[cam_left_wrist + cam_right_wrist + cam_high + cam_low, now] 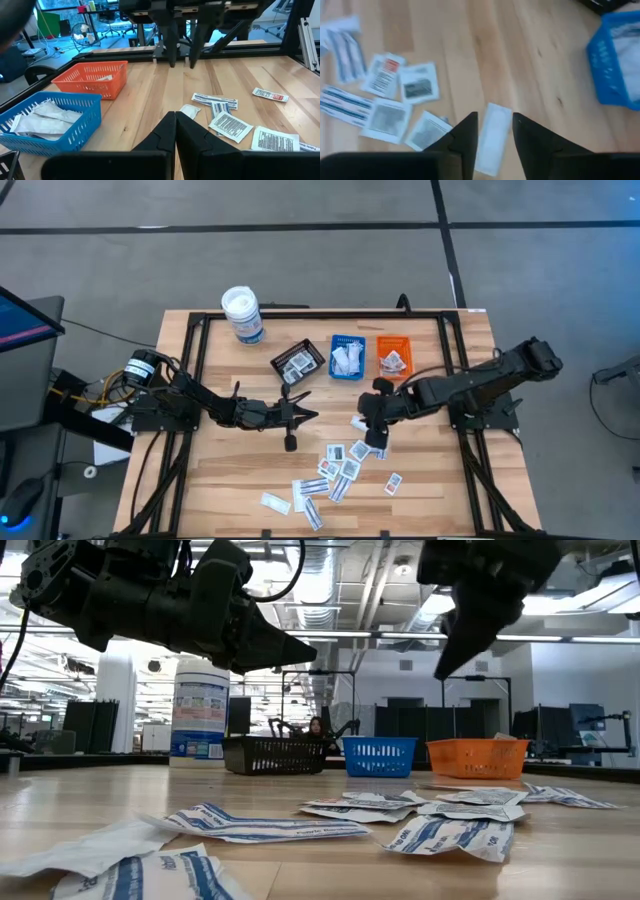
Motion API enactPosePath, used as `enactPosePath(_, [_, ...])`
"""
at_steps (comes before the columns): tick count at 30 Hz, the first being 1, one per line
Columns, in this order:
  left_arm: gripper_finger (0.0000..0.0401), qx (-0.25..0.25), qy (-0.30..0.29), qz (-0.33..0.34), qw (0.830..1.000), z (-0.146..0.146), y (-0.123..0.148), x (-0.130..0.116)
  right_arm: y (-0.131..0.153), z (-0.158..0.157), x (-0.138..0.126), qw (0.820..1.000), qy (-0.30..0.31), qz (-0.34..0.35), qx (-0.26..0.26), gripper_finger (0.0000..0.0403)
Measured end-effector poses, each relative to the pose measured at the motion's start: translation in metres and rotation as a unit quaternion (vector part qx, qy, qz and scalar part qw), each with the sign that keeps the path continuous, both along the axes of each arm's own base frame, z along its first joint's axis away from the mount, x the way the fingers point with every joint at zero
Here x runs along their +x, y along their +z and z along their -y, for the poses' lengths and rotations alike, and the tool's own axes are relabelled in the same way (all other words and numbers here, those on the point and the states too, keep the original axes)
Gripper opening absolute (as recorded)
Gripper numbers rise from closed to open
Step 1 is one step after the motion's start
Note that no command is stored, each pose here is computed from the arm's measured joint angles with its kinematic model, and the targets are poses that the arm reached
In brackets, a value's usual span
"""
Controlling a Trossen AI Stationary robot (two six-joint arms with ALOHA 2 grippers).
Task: Pick & Place First Aid Supplies
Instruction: Put the blue bandage into the blue bin
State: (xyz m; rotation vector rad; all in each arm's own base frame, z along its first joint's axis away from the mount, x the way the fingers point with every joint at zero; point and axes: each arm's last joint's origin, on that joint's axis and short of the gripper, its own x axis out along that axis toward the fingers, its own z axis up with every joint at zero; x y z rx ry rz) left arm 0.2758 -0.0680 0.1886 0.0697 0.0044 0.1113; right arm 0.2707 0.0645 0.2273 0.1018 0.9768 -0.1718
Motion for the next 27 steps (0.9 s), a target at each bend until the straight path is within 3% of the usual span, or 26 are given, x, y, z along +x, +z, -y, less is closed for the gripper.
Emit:
enactPosePath(9, [0.001, 0.0, 0.0, 0.001, 1.0, 0.0, 0.0, 0.0, -0.028, 0.0, 0.0, 0.996, -0.027, 0.062, 0.052, 0.0165])
enactPosePath(12, [0.001, 0.0, 0.0, 0.001, 1.0, 0.0, 0.0, 0.0, -0.042, 0.003, -0.004, 0.995, -0.048, 0.079, 0.045, 0.0165])
enactPosePath(19, [0.001, -0.001, 0.0, 0.002, 1.0, 0.0, 0.0, 0.0, -0.063, 0.001, -0.004, 0.997, -0.024, 0.07, 0.024, 0.0156])
enactPosePath(27, [0.001, -0.001, 0.0, 0.004, 1.0, 0.0, 0.001, 0.0, -0.095, -0.005, 0.022, 0.999, -0.031, 0.027, -0.013, 0.0156])
